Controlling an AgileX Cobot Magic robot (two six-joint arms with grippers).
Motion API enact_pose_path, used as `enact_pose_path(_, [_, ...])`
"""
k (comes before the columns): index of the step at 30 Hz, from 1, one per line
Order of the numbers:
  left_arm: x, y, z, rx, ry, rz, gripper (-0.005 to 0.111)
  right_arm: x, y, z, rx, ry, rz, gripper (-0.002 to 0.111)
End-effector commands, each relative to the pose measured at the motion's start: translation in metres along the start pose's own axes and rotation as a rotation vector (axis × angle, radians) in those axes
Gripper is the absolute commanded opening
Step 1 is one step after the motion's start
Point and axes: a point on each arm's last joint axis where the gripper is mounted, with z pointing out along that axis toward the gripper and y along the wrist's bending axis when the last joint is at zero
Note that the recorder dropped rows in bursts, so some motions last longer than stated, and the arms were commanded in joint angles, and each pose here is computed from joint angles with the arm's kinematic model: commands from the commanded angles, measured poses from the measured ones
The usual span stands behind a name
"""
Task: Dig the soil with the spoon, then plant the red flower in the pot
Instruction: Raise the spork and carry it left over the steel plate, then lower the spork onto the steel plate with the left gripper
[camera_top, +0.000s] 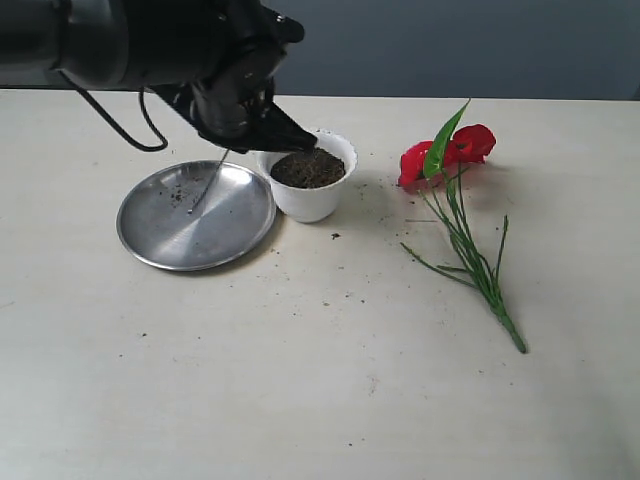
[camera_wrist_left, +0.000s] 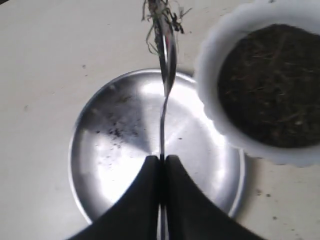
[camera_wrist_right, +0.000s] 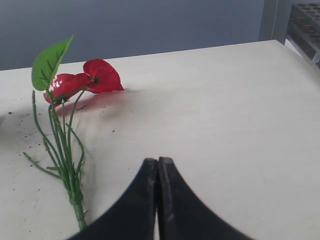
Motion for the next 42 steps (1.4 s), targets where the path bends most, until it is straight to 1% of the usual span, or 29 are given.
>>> enact_pose_path(1, [0.001,0.032,-0.002,-0.091,0.065,-0.061,0.0,-0.001,0.0,0.0,0.003,-0.016,-0.002,0.0])
enact_pose_path(6, [0.004,0.051,0.005,-0.107,0.136,-0.136,0.0,-0.001,0.0,0.0,0.003,-0.016,-0.002,0.0])
enact_pose_path(9, [0.005,0.059,0.01,-0.094,0.162,-0.182,0.0,-0.001,0.0,0.0,0.003,-0.016,-0.002,0.0])
enact_pose_path(12, [0.004,0.063,0.013,-0.067,0.167,-0.218,0.0,-0.001,0.0,0.0,0.003,-0.016,-0.002,0.0])
enact_pose_path(16, [0.001,0.068,0.019,0.005,0.158,-0.288,0.0,-0.001,0.0,0.0,0.003,-0.014,-0.002,0.0])
enact_pose_path(20, [0.008,0.059,0.038,0.042,0.22,-0.274,0.0,-0.001,0.0,0.0,0.003,-0.014,-0.002,0.0])
enact_pose_path(23, [0.01,0.052,0.049,0.06,0.234,-0.281,0.0,-0.001,0.0,0.0,0.003,-0.014,-0.002,0.0])
enact_pose_path(28, [0.016,0.046,0.066,0.056,0.267,-0.269,0.0,-0.001,0.0,0.0,0.004,-0.016,-0.005,0.0])
enact_pose_path(37, [0.021,0.039,0.081,0.065,0.288,-0.268,0.0,-0.001,0.0,0.0,0.004,-0.016,-0.005,0.0])
enact_pose_path(42, [0.023,0.045,0.09,0.062,0.305,-0.297,0.0,-0.001,0.0,0.0,0.004,-0.016,-0.005,0.0])
